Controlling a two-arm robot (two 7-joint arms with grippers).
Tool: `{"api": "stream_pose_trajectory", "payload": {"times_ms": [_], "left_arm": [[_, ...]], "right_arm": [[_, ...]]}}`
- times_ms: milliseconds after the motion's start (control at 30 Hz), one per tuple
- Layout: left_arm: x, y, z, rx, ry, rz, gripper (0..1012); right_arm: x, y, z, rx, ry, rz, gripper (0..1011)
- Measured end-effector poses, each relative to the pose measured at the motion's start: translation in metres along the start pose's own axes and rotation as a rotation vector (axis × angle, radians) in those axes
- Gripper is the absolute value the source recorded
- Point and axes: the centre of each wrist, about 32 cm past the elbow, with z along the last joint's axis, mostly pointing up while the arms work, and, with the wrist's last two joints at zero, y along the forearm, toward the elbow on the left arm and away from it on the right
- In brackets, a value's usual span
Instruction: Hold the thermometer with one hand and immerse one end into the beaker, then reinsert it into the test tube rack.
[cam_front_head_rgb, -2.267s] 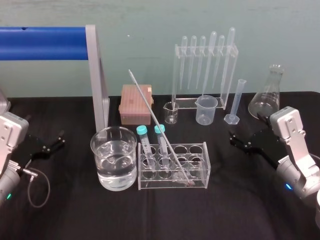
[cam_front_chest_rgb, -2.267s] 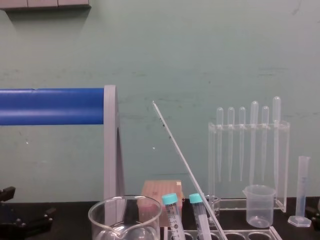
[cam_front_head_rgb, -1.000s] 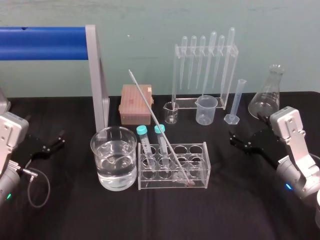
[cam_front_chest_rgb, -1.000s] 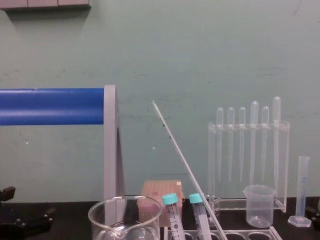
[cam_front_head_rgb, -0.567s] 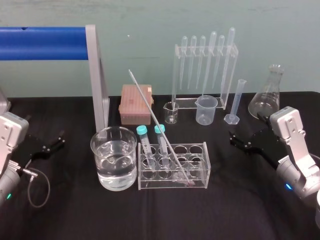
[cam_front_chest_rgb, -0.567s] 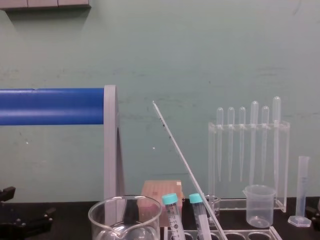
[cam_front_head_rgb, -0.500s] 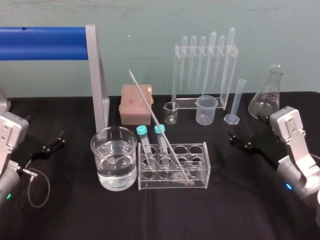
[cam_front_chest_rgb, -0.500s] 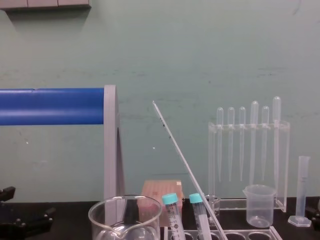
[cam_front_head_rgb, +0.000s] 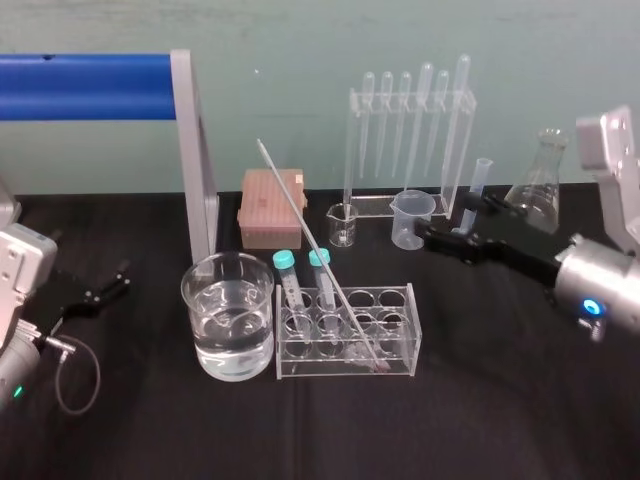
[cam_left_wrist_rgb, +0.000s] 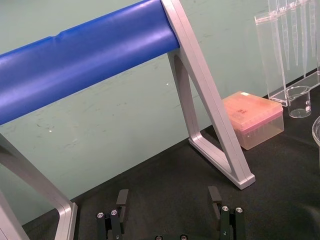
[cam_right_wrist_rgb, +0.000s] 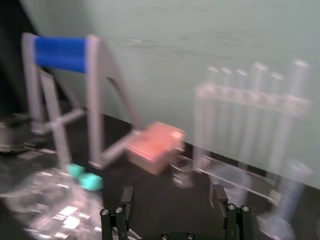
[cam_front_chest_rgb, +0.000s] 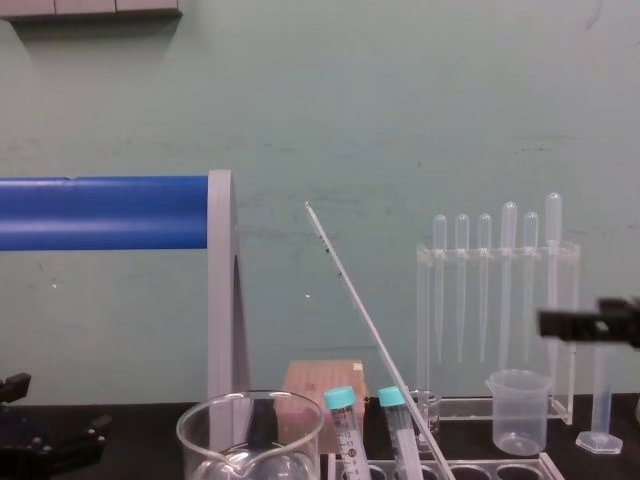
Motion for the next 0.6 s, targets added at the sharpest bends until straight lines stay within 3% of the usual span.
{"api": "stream_pose_trajectory", "payload": {"times_ms": [67,100,133,300,433,600], "left_arm": [[0.0,0.0,0.0,0.0,0.0,0.0,1008],[0.0,0.0,0.0,0.0,0.0,0.0,1008],[0.0,0.0,0.0,0.0,0.0,0.0,1008],[0.0,0.0,0.0,0.0,0.0,0.0,1008],[0.0,0.0,0.0,0.0,0.0,0.0,1008],[0.0,0.0,0.0,0.0,0.0,0.0,1008]], "right_arm": [[-0.0012,0.002,0.005,0.004,0.002,0.026,1000],[-0.0051,0.008,0.018,0.013,0.009,0.103,1000],[-0.0051,0.008,0.018,0.013,0.009,0.103,1000],[-0.0211,0.029,0.044,0.023,-0.025,0.279,1000],[-0.0306,0.044,0.052,0.01,-0.057,0.336,1000],[-0.0402,0.067,0.055,-0.018,-0.086,0.345,1000]]}}
